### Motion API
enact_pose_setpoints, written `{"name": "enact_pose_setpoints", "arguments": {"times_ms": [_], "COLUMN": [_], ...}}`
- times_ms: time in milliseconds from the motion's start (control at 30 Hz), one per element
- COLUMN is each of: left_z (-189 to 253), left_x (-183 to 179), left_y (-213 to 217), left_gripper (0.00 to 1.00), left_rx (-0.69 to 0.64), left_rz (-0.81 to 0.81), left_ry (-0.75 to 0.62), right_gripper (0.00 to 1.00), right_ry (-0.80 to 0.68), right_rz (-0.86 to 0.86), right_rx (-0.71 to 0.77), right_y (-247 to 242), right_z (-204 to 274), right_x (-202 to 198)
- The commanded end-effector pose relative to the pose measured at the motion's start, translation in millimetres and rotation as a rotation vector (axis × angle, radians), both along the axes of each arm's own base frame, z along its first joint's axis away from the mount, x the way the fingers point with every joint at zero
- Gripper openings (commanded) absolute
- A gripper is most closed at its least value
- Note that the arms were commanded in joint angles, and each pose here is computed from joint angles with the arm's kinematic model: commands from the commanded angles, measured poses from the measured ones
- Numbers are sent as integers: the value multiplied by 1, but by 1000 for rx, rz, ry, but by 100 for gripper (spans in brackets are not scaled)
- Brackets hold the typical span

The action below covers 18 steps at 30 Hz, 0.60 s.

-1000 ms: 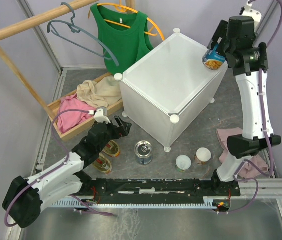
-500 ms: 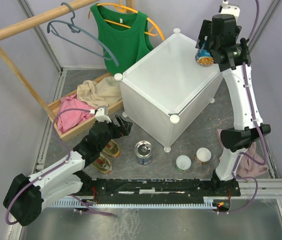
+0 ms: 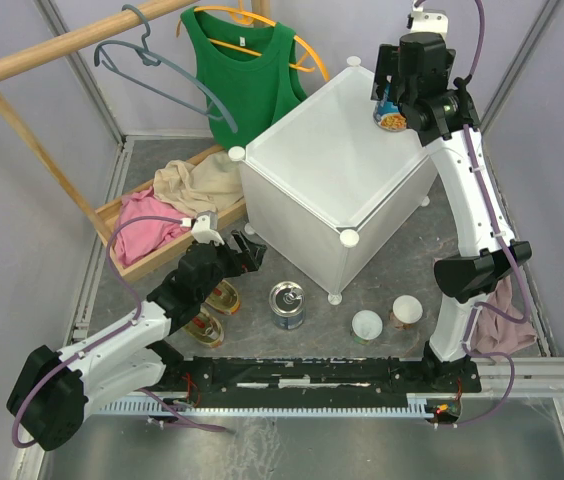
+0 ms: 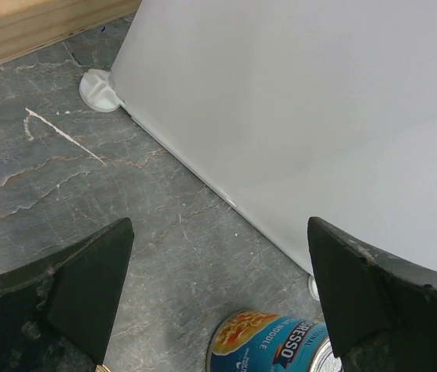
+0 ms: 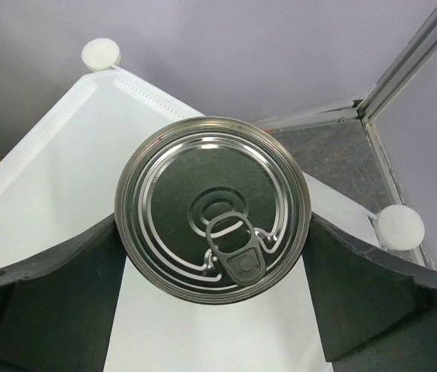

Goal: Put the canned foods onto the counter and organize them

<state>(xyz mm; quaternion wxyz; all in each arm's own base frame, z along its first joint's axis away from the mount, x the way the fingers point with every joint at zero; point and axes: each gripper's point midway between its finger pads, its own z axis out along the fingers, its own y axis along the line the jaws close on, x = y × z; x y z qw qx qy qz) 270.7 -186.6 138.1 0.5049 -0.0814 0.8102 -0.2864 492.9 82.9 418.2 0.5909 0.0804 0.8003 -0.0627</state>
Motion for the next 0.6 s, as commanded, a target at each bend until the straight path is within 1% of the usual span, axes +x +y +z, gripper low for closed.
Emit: {"name": "enact_pose_setpoints", "arguments": {"times_ms": [0,100,267,433,567], "left_z": [26,26,26,25,26], "left_x": [8,8,7,6,6], "left_y": [-7,-7,-7,-7,-7], "left_gripper": [99,99,99,99,99], "left_rx": [-62,-62,-62,-67,-71], "left_rz": [-1,0,0,-1,-1], "left_ry": [-57,-54,-52,-49,-48], "right_gripper": [34,53,75,89,94], "right_ry": [-193,-193,-185,-172,-161], "right_rz": [19,37,40,48,55], "right_rx": [68,76,76,77,77], "right_y": [3,6,7,9,10], "right_z": [56,56,54,51,47], "right_x": [0,2,2,1,2]}}
